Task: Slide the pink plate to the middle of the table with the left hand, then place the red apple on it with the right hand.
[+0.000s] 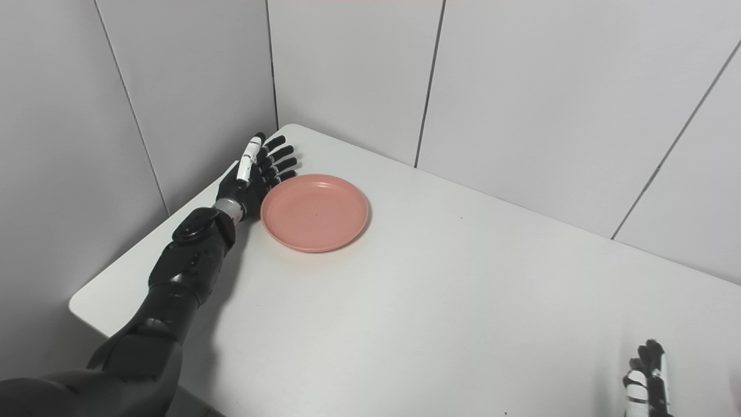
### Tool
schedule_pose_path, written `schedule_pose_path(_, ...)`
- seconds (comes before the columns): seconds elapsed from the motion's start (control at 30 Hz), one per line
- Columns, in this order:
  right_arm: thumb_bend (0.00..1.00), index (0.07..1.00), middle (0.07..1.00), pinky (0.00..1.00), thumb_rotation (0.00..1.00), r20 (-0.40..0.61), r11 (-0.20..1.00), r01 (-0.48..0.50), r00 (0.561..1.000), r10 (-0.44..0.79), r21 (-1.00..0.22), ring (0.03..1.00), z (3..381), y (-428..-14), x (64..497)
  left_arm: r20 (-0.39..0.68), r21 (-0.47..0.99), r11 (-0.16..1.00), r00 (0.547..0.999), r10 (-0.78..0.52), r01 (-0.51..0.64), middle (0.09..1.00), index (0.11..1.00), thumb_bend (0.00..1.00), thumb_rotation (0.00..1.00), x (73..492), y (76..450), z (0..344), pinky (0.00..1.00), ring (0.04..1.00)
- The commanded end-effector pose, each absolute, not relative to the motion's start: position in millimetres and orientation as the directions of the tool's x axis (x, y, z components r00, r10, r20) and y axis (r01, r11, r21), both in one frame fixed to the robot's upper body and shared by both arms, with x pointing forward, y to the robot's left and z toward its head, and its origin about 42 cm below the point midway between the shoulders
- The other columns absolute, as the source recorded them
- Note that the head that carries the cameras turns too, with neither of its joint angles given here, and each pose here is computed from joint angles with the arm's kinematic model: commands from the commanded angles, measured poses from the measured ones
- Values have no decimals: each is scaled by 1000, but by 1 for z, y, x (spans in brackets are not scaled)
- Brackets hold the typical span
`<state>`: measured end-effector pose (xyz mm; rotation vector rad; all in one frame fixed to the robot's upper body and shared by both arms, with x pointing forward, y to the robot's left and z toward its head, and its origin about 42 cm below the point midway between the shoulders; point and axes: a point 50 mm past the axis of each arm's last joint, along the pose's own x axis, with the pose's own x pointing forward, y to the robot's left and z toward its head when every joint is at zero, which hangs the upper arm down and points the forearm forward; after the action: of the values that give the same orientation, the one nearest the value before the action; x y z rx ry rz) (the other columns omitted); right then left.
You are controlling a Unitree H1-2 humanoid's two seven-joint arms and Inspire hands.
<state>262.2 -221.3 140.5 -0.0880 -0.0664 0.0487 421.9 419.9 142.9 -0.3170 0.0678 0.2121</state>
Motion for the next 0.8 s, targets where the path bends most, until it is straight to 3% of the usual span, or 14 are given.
schedule_pose_path(0.0,0,1000,1000,1000,1000,131,995,-48,990,59,-86,1000,156,-219,268,-128,-310,930,978,165,-198,889,868,328,1000,420,413,137,887,880)
schedule_pose_path(0.77,0,1000,1000,1000,1000,120,994,-50,991,61,-96,1000,156,-217,267,-133,-291,942,982,136,-170,863,842,327,1000,422,382,134,854,853)
